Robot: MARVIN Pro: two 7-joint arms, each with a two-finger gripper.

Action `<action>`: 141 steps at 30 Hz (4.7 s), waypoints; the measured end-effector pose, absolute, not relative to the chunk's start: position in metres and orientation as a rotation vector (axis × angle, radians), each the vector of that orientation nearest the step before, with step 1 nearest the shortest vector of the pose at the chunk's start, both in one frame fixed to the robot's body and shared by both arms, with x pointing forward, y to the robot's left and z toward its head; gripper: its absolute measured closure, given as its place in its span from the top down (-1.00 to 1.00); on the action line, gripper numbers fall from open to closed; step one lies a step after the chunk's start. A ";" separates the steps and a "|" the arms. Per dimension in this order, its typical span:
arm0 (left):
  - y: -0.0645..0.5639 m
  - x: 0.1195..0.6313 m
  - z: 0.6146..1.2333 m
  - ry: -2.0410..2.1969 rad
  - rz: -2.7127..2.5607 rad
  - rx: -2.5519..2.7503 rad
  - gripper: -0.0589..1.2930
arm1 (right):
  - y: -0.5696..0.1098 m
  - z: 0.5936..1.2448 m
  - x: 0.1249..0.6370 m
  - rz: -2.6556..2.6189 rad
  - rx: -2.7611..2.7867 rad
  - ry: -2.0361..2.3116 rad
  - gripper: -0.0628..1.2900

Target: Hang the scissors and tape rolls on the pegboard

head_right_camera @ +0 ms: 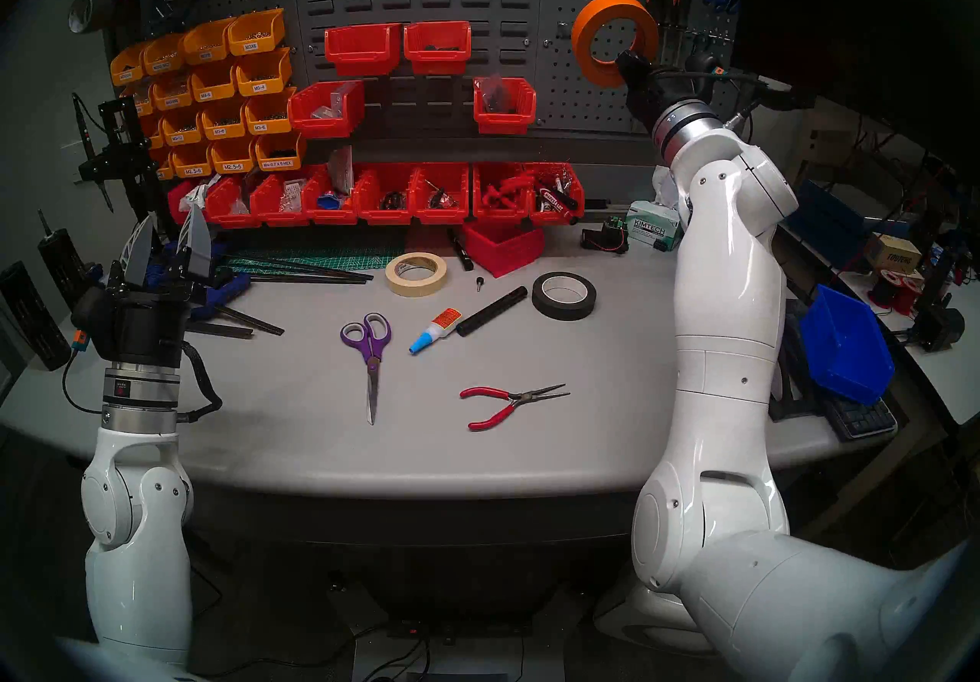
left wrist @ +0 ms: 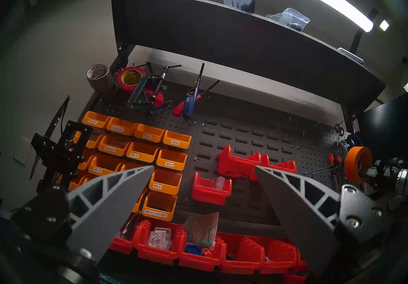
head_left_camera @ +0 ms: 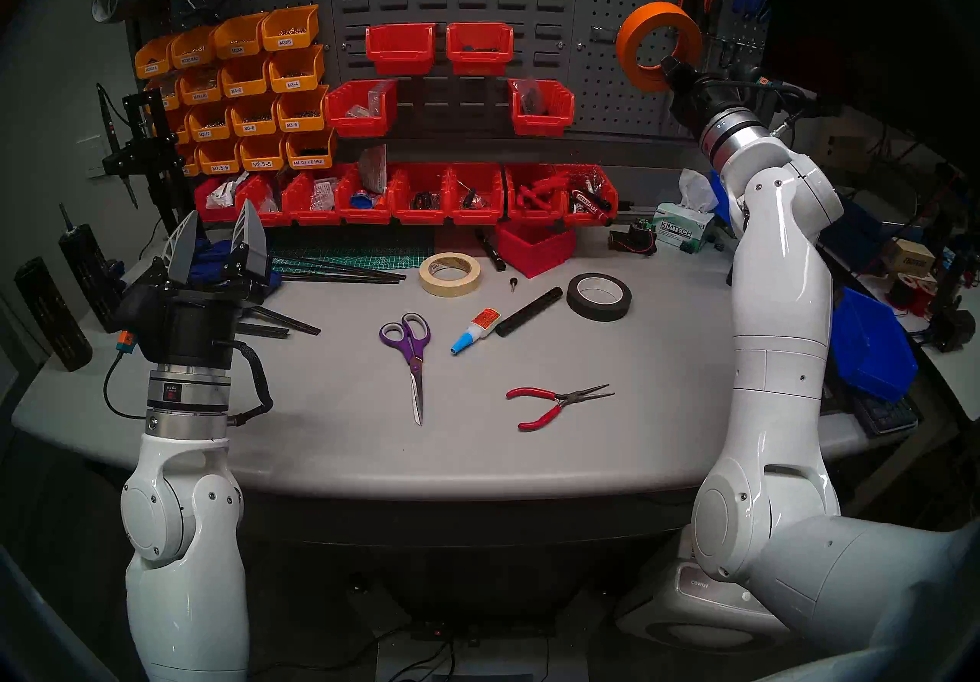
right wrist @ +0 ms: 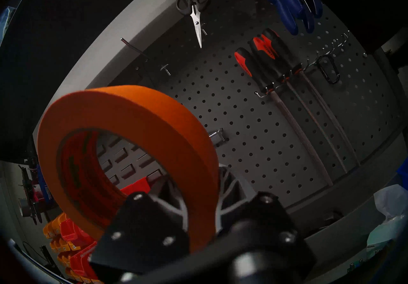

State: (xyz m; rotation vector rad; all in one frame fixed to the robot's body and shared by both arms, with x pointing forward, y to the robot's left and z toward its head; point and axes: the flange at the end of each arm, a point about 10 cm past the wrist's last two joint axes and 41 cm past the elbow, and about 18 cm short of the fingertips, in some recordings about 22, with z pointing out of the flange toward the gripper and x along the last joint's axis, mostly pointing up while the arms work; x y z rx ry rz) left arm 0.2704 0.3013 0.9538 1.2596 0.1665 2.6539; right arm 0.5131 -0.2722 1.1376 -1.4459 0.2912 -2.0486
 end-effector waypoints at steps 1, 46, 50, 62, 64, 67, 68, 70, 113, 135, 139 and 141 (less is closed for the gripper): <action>0.301 0.271 0.954 0.166 2.654 1.259 0.91 | -0.272 1.137 0.515 -2.043 -1.446 0.299 -0.77; 0.298 0.280 0.961 0.143 2.656 1.219 0.91 | -0.265 1.163 0.576 -1.826 -1.457 0.568 -0.77; 0.298 0.280 0.962 0.142 2.658 1.215 0.91 | -0.266 1.162 0.584 -1.801 -1.469 0.590 -0.77; 0.299 0.281 0.963 0.142 2.665 1.210 0.91 | -0.262 1.169 0.598 -1.749 -1.460 0.602 -0.77; 0.300 0.281 0.963 0.144 2.666 1.210 0.91 | -0.261 1.172 0.600 -1.742 -1.457 0.600 -0.77; 0.300 0.281 0.964 0.147 2.668 1.211 0.91 | -0.260 1.176 0.602 -1.736 -1.454 0.596 -0.77; 0.300 0.281 0.964 0.148 2.669 1.211 0.91 | -0.259 1.178 0.602 -1.735 -1.453 0.594 -0.77; 0.301 0.281 0.964 0.150 2.670 1.212 0.91 | -0.259 1.182 0.604 -1.732 -1.452 0.591 -0.77; 0.268 0.278 0.962 0.158 2.687 1.225 0.91 | -0.305 1.191 0.642 -1.689 -1.544 0.473 -0.77; 0.270 0.276 0.963 0.148 2.685 1.218 0.91 | -0.311 1.160 0.618 -1.704 -1.505 0.364 -0.77; 0.271 0.276 0.963 0.145 2.683 1.216 0.91 | -0.311 1.160 0.613 -1.714 -1.490 0.339 -0.77; 0.271 0.276 0.963 0.144 2.681 1.215 0.91 | -0.311 1.159 0.608 -1.719 -1.484 0.325 -0.77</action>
